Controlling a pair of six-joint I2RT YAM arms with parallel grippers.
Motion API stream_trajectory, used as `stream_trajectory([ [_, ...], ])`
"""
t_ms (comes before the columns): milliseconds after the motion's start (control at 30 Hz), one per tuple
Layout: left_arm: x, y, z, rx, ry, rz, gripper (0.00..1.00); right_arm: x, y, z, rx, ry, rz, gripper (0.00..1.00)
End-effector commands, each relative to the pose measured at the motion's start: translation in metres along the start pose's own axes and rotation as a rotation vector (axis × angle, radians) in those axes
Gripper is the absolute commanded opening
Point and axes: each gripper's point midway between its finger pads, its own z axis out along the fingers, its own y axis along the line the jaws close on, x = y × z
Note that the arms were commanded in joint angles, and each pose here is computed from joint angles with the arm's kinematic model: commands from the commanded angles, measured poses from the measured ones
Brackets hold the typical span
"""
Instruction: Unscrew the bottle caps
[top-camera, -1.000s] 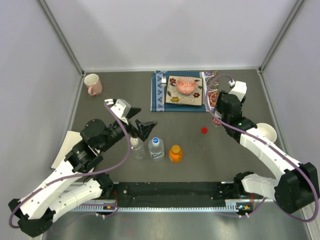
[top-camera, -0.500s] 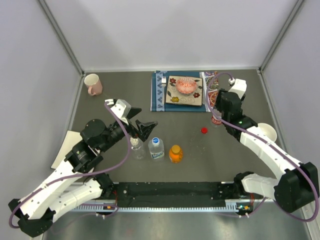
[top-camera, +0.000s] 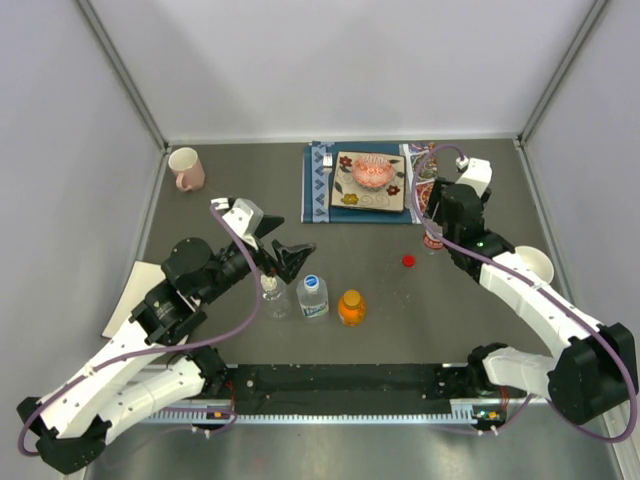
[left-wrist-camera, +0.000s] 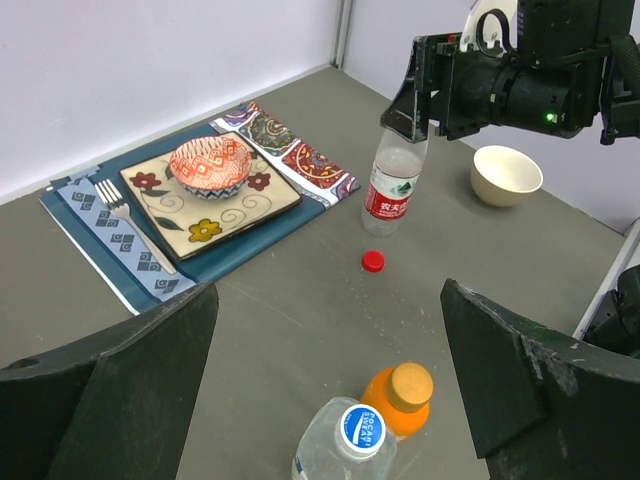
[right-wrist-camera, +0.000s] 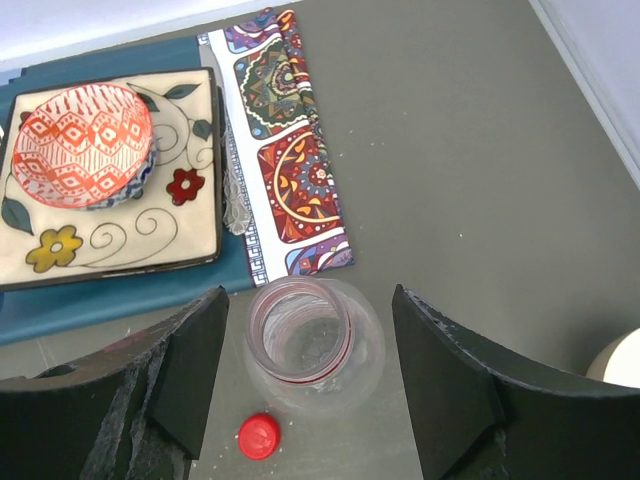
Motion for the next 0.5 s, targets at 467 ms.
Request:
stream_trajectory([
  [467, -0.015, -0.002, 0.005, 0.008, -0.048, 0.003, 0.99, -0.070, 0.021, -0.033, -0.116, -0.083, 0.098, 0.81],
])
